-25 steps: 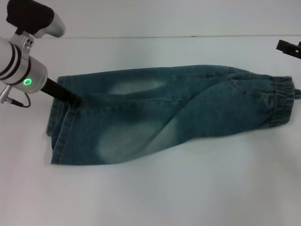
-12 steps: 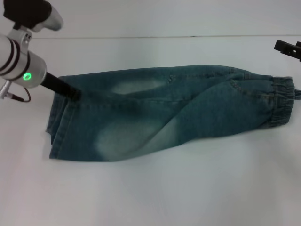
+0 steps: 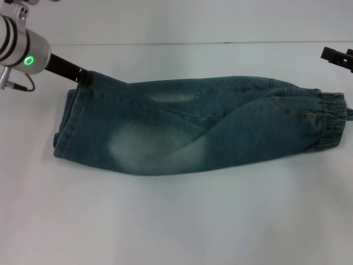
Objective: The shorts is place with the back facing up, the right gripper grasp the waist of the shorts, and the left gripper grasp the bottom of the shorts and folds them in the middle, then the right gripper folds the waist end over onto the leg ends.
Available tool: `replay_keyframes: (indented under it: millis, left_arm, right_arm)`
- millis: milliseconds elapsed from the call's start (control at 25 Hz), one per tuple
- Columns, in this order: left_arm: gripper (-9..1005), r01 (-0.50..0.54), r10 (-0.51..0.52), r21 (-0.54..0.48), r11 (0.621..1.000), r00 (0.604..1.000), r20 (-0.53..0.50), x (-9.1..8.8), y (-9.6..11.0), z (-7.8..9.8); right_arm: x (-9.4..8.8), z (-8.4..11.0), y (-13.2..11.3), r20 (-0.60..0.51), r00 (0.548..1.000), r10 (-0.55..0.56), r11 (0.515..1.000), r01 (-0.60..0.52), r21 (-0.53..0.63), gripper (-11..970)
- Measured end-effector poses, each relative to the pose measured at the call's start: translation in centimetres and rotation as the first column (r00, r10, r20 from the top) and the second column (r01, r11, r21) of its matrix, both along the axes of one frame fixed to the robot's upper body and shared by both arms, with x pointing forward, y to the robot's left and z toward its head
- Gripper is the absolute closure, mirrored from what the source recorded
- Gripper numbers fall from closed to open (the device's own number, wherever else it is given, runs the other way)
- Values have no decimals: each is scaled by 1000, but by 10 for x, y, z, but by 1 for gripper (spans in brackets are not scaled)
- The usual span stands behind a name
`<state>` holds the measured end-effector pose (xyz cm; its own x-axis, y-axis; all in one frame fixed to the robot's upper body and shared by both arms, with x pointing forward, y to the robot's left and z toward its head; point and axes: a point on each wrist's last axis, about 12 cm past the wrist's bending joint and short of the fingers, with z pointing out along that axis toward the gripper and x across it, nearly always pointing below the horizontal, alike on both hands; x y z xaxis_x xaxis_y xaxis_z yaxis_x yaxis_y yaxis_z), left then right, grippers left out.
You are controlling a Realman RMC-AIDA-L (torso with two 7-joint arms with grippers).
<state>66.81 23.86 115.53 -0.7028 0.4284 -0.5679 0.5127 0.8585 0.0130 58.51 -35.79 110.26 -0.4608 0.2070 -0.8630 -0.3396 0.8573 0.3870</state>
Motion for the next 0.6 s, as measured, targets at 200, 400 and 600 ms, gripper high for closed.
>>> replay_keyframes:
  millis: [200,400,600]
  left_arm:
    - [959,-7,7,-10,1000,1000,18,5,-6,-1]
    - [958,-1,1,-1,1000,1000,5,6,-10,-6]
    - [957,-5,5,0,1000,1000,3,6,-9,-9]
  right_arm:
    - [1,0,-1,-9,1000,-4,1000,4,5,134]
    - [-5,-4,-10,-37,998,-49,999,49,20,137]
    - [-13,-9,-18,-68,995,-73,996,76,44,140]
